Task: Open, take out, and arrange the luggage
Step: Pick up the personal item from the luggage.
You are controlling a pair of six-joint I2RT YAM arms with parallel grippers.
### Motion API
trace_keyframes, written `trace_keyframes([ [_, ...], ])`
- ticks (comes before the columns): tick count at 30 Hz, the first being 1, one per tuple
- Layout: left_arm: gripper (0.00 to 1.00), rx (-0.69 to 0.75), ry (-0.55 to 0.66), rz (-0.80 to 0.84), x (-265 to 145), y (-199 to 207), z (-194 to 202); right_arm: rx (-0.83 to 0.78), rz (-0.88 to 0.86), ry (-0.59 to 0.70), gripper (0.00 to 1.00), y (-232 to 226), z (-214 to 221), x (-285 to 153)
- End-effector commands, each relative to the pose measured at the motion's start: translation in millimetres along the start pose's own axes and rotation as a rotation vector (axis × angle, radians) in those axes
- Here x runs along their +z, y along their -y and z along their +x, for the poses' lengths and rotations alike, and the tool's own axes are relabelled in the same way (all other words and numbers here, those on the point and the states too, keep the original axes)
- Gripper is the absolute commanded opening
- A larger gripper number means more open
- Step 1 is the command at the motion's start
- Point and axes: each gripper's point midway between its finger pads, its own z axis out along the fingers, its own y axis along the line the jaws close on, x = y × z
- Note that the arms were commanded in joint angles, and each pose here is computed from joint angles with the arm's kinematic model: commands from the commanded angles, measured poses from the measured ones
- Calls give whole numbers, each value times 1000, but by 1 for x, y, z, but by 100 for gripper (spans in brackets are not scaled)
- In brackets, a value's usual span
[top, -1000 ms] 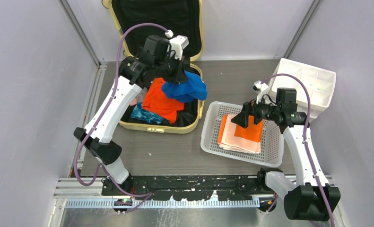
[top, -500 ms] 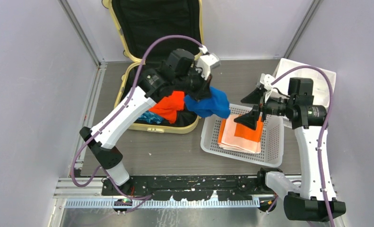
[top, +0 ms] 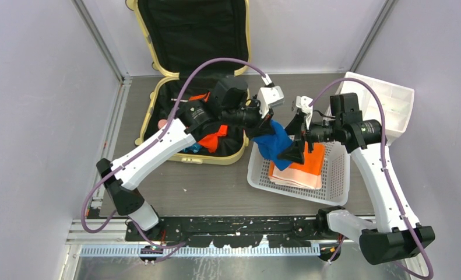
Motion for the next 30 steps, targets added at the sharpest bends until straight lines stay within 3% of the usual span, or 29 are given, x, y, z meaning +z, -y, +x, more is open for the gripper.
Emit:
trace_keyframes([
  [1, 0, 111, 169, 70, -18, 26, -44, 3, 87, 17, 100, 17, -3, 1],
  [8, 1, 98, 187, 79, -18, 31, -44, 30, 126, 31, 99, 24, -5, 2],
  [12, 0, 60, 191, 50, -15, 26, -41, 60, 82, 60, 88, 18, -5, 6],
  [15, 1, 47, 190, 28, -13, 22, -38, 76, 72, 60, 72, 17, -1, 9],
  [19, 0, 40, 213, 16, -14, 21, -39, 128, 47, 49, 36, 18, 9, 16],
  [22, 1, 36, 217, -1, -16, 19, -37, 172, 43, 34, 19, 18, 15, 18],
  [24, 14, 31, 206, -47, -20, 12, -33, 191, 77, 14, 11, 21, 19, 16],
  [26, 41, 32, 173, -108, -28, 4, -22, 202, 115, 11, 7, 25, 22, 12],
  [28, 57, 50, 145, -161, -38, -3, -9, 233, 152, 31, 5, 30, 24, 8],
  [30, 66, 87, 117, -210, -51, -8, 6, 276, 174, 55, 5, 35, 28, 7],
])
